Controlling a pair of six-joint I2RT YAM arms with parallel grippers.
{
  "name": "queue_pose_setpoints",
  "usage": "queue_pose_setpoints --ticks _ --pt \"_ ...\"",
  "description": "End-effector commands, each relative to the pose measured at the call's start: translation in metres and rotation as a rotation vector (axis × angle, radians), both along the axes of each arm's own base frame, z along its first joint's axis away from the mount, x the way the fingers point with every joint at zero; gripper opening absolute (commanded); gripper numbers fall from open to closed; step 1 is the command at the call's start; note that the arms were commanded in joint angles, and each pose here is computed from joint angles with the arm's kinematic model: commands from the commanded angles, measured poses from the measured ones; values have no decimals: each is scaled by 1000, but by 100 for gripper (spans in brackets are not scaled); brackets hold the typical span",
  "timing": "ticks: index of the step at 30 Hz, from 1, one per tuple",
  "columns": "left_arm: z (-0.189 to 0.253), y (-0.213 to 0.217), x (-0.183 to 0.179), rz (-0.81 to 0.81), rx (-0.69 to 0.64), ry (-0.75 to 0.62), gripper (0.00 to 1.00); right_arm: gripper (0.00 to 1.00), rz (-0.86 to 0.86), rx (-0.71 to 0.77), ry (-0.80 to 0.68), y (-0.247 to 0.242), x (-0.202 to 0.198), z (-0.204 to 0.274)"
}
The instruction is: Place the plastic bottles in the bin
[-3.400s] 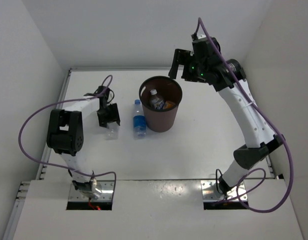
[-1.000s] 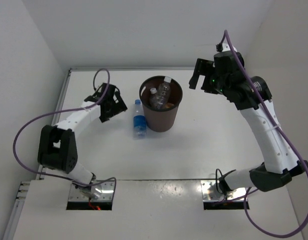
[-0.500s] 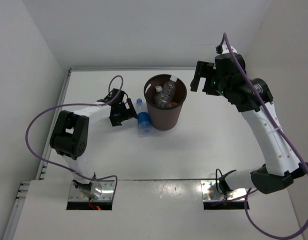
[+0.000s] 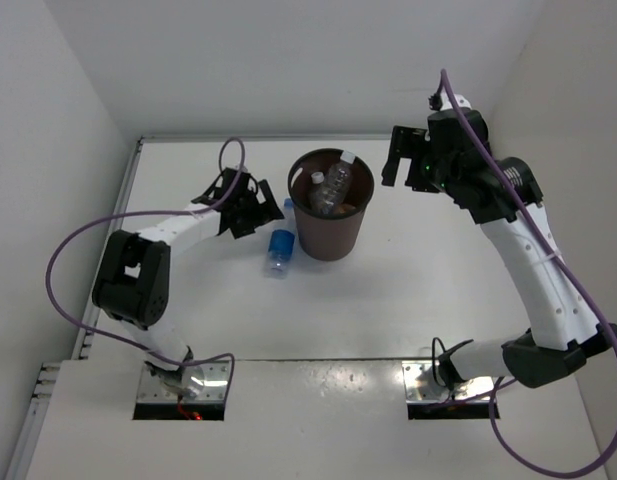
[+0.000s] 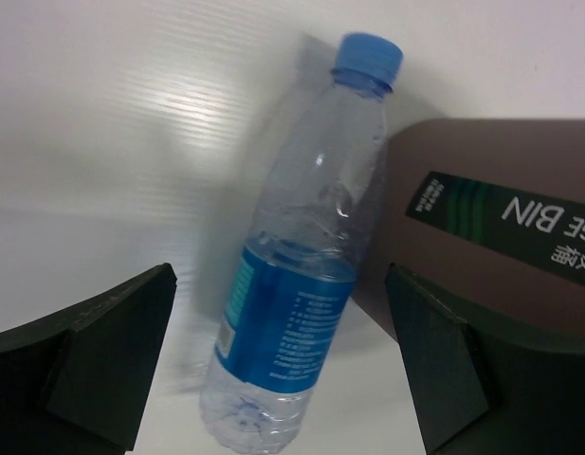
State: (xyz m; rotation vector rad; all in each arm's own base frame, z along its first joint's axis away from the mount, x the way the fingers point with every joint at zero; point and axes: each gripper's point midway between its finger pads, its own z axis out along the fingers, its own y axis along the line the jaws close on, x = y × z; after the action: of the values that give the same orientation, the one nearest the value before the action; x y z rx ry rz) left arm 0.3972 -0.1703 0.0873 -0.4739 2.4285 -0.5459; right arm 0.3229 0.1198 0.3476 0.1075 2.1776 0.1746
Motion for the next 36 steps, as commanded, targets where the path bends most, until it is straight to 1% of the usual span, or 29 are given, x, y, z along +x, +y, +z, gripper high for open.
queue_pose_setpoints --ticks 1,2,6,9,10,11,13,15,16,19,20,21,22,24,26,27,29,30,32,33,35,36 --pt "-6 -35 -5 -84 -65 0 100 100 -8 -7 -26 -4 6 3" --pt "-16 -44 -12 -120 -64 18 100 100 -8 -7 -26 -4 6 3" --pt "-38 -57 -26 -167 -40 66 100 100 -3 -15 -27 -4 7 1" --pt "-47 -55 -30 -166 -32 88 93 100 -12 -15 -27 -7 8 1" --pt "-61 -53 -36 -157 -23 133 91 100 -13 -15 -27 -7 8 1" --pt "-61 -53 -37 -157 -23 134 86 100 -15 -27 -30 -9 9 1" --pt "-70 -50 -43 -155 -12 164 81 100 -15 -27 -30 -9 9 1" --pt "-78 -46 -52 -154 -2 193 74 100 -22 -33 -31 -12 7 0" --pt "-73 -44 -50 -146 4 176 71 100 -31 -33 -31 -15 8 0" --pt "-55 -24 -41 -69 21 158 54 100 -32 -33 -31 -16 6 0" --pt "-44 -18 -32 -17 20 137 50 100 -24 -28 -28 -14 5 -1" --pt "-24 -13 -25 15 8 98 43 100 -24 -28 -28 -14 5 -1" --pt "-13 -3 -20 55 3 86 41 100 -24 -28 -28 -14 5 -1" --pt "25 6 1 117 -19 5 39 100 -24 -32 -20 -14 5 -4" --pt "64 23 12 185 -25 -65 37 100 -26 -27 -18 -16 6 -4" --pt "93 22 21 207 -50 -125 37 100 -26 -27 -18 -16 6 -4" --pt "131 35 30 251 -79 -202 36 100 -17 -22 -15 -14 5 -4" --pt "171 34 34 260 -124 -282 36 100 -17 -22 -15 -14 5 -4" --pt "219 27 45 239 -192 -410 36 100 -22 -14 -15 -14 5 -4" --pt "257 14 43 165 -227 -498 36 100 -22 -14 -15 -14 5 -4" --pt "294 -2 41 100 -245 -597 36 100 -20 -2 -12 -12 5 -5" --pt "309 -22 40 36 -225 -647 36 100 -20 2 -20 -11 6 -3"
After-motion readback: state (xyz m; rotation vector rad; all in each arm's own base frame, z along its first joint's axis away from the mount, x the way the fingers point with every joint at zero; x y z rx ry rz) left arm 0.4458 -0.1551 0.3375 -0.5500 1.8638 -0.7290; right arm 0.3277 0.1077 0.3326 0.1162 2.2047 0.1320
